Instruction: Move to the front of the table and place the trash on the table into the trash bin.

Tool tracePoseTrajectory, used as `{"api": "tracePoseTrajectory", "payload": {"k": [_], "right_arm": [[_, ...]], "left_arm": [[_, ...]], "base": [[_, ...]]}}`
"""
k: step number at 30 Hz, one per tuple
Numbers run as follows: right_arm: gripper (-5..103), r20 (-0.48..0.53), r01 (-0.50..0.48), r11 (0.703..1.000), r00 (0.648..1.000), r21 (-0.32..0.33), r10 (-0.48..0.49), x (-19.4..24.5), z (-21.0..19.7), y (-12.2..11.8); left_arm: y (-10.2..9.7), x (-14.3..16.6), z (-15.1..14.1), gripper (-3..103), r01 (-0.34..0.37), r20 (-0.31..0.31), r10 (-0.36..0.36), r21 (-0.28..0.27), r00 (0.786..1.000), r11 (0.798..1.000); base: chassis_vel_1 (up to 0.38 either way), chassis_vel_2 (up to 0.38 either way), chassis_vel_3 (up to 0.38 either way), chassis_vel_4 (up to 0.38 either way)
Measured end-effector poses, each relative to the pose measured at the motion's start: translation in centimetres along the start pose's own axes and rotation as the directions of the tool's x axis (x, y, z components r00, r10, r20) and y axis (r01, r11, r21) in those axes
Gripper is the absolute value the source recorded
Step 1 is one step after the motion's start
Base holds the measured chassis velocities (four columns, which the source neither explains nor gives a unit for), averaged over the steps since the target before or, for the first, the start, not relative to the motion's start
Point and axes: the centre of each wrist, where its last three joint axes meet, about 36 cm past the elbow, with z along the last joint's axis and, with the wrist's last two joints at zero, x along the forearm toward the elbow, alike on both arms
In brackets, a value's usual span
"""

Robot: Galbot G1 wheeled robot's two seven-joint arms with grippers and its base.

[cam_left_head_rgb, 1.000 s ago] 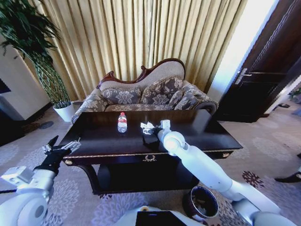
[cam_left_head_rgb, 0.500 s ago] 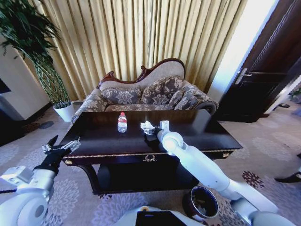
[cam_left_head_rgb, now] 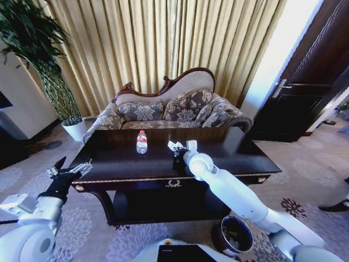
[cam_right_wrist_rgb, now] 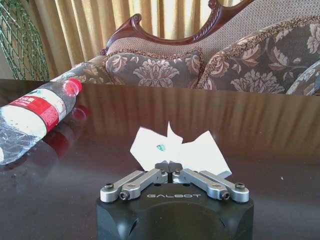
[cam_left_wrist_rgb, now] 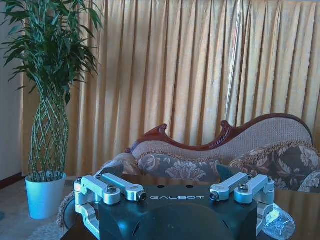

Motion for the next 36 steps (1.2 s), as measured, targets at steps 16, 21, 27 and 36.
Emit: {"api": "tracePoseTrajectory", "payload": {"k": [16,21,27,36], "right_arm": [[0,0.153,-0.023,0.999,0.988,-0.029,0.027,3.5,0.7,-2.6],[0,0.239,-0.063,0.997,0.968,-0.042,0.071,6.4,0.8,-5.7],[0,0.338,-0.137,0.99,0.931,-0.035,0.141,11.7,1.3,-8.4],[0,0.361,-0.122,0.991,0.923,-0.05,0.132,17.1,2.9,-7.2]], "left_arm": [[0.0,-0.1,-0.1,100,-0.005,0.009,0.005,0.004,1.0,1.0],[0.0,-0.2,-0.3,100,-0.014,0.018,0.013,0.014,1.0,1.0],[0.0,-0.4,-0.4,100,-0.02,0.028,0.019,0.022,0.999,1.0],[0.1,-0.4,-0.7,100,-0.026,0.038,0.025,0.03,0.999,0.999]], "base": [[0.0,0.0,0.0,0.0],[0.0,0.0,0.0,0.0],[0.0,0.0,0.0,0.0],[0.0,0.0,0.0,0.0]]}}
